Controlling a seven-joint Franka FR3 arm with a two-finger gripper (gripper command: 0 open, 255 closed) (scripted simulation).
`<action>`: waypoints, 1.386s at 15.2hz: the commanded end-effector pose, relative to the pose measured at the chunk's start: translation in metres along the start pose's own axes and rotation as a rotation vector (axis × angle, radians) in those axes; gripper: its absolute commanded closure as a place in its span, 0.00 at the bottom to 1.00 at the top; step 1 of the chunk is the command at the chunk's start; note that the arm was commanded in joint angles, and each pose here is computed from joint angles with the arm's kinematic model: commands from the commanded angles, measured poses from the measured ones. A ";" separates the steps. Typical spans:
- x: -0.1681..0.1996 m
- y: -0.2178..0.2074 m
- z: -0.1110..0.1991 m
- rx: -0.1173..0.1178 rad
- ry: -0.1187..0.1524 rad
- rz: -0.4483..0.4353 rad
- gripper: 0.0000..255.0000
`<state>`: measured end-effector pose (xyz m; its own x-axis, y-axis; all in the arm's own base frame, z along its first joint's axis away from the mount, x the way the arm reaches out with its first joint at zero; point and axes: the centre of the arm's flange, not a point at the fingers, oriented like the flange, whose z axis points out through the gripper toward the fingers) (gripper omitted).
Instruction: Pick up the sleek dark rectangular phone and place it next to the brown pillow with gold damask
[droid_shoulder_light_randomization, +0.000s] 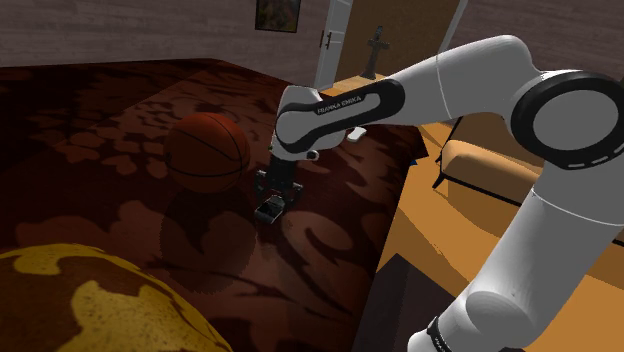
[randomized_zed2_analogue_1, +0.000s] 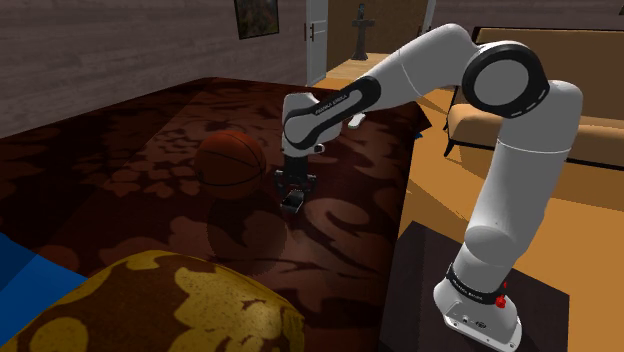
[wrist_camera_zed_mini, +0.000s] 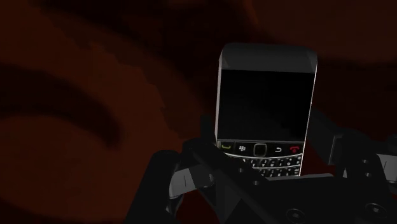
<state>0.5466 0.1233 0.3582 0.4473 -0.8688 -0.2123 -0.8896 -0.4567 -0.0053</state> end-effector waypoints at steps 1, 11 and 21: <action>-0.002 0.000 -0.011 0.000 0.000 0.000 1.00; -0.013 0.000 -0.063 0.000 0.000 0.000 1.00; -0.024 0.000 -0.114 0.000 0.000 0.000 1.00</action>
<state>0.5471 0.1234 0.4696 0.4473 -0.8688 -0.2122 -0.8896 -0.4567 -0.0053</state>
